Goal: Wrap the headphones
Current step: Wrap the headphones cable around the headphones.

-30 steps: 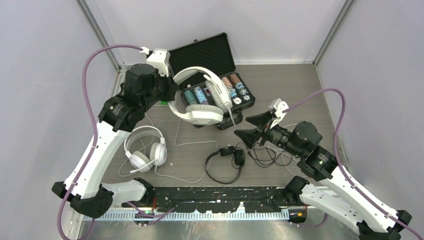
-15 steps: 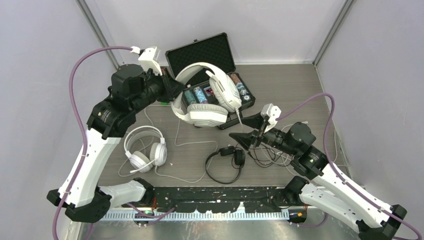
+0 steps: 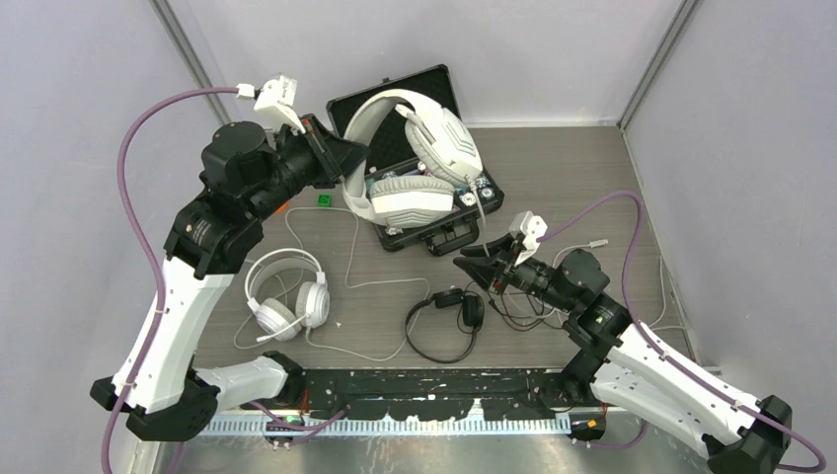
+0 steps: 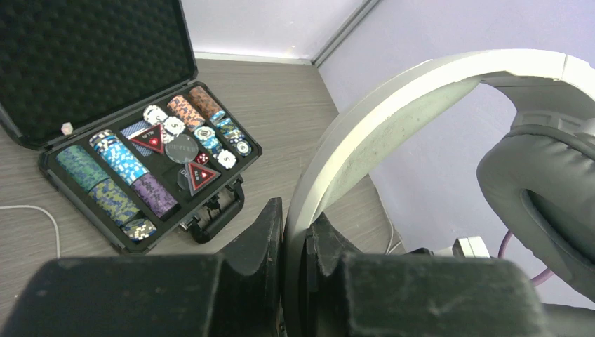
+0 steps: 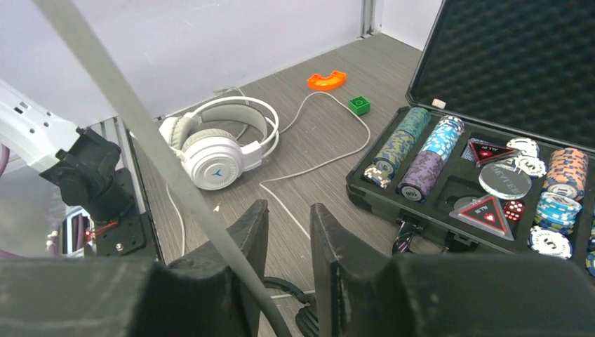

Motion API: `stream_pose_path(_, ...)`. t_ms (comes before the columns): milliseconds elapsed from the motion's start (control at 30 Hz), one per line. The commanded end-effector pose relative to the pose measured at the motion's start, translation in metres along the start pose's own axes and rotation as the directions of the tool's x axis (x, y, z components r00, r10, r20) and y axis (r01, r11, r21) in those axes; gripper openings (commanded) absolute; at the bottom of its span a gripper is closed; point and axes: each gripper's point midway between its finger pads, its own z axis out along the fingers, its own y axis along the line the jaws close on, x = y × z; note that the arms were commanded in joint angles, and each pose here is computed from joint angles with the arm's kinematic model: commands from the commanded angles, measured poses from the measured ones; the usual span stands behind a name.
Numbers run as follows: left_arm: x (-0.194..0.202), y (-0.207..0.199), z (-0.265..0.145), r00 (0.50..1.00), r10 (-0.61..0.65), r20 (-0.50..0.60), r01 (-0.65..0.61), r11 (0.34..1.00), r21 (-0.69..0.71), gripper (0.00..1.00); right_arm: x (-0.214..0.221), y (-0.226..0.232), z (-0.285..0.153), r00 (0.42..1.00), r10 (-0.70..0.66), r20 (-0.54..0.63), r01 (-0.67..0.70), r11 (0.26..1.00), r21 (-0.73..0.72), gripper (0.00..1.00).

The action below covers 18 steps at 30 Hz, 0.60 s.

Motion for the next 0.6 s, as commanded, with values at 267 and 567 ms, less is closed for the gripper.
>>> stream_pose_path(267, -0.050, -0.057, -0.035, 0.969, -0.189, 0.156, 0.145, 0.955, 0.259, 0.00, -0.029, -0.003, 0.013, 0.990, 0.024, 0.137, -0.025, 1.000, 0.006, 0.20)
stream_pose_path(567, -0.028, -0.075, -0.043, 0.974, -0.221, 0.051, 0.185, 0.905, 0.384, 0.00, -0.044, -0.010, 0.035, 0.984, 0.012, 0.178, -0.016, 1.000, 0.016, 0.00)
